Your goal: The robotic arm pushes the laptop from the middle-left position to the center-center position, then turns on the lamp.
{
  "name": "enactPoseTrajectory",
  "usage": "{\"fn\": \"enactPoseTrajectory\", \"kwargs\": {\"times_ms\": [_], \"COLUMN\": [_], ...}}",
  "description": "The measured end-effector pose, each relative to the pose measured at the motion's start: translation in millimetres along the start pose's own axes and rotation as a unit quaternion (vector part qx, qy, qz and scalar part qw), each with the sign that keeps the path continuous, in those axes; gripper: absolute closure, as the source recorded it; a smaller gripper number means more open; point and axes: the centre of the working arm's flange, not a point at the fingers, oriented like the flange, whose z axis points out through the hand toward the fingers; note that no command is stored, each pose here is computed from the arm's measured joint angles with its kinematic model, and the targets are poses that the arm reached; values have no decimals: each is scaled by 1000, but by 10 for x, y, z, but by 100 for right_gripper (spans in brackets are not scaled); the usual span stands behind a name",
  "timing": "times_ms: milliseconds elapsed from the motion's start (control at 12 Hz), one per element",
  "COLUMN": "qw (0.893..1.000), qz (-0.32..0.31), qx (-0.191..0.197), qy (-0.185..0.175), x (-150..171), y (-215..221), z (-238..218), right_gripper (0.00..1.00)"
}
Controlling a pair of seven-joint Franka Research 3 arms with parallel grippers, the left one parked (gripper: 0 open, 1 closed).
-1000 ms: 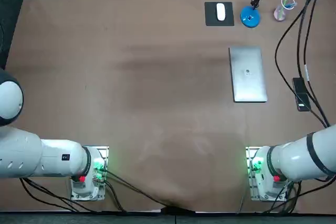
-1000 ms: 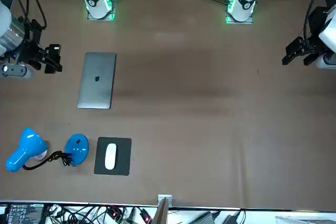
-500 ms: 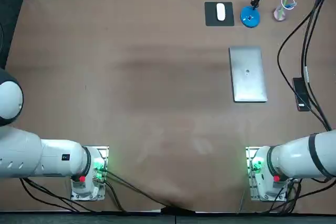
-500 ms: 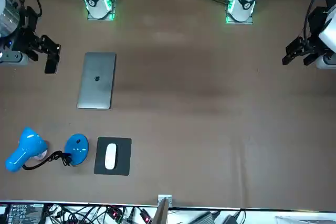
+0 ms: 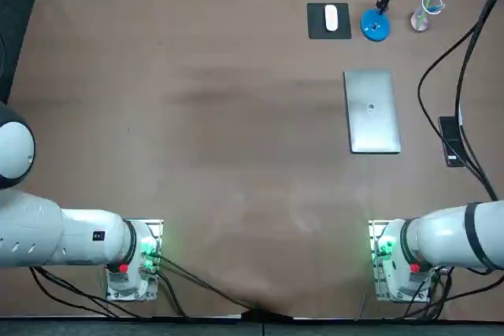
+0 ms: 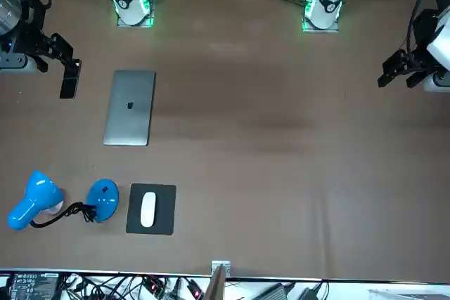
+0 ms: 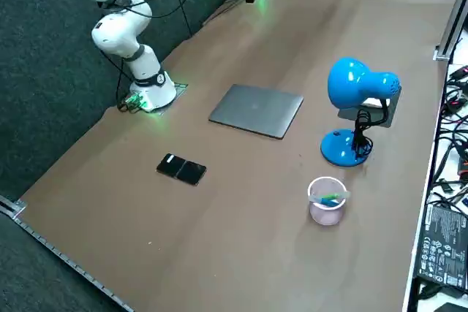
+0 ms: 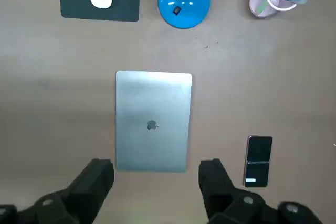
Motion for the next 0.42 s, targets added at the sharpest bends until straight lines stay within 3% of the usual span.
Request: {"fn": "enactPoseTrajectory", "kwargs": {"times_ms": [417], "qw": [1000], "qz": [3], "qx": [12], "qy": [4], "x": [-59], "y": [9], "z": [-46], "right_gripper": [0]}}
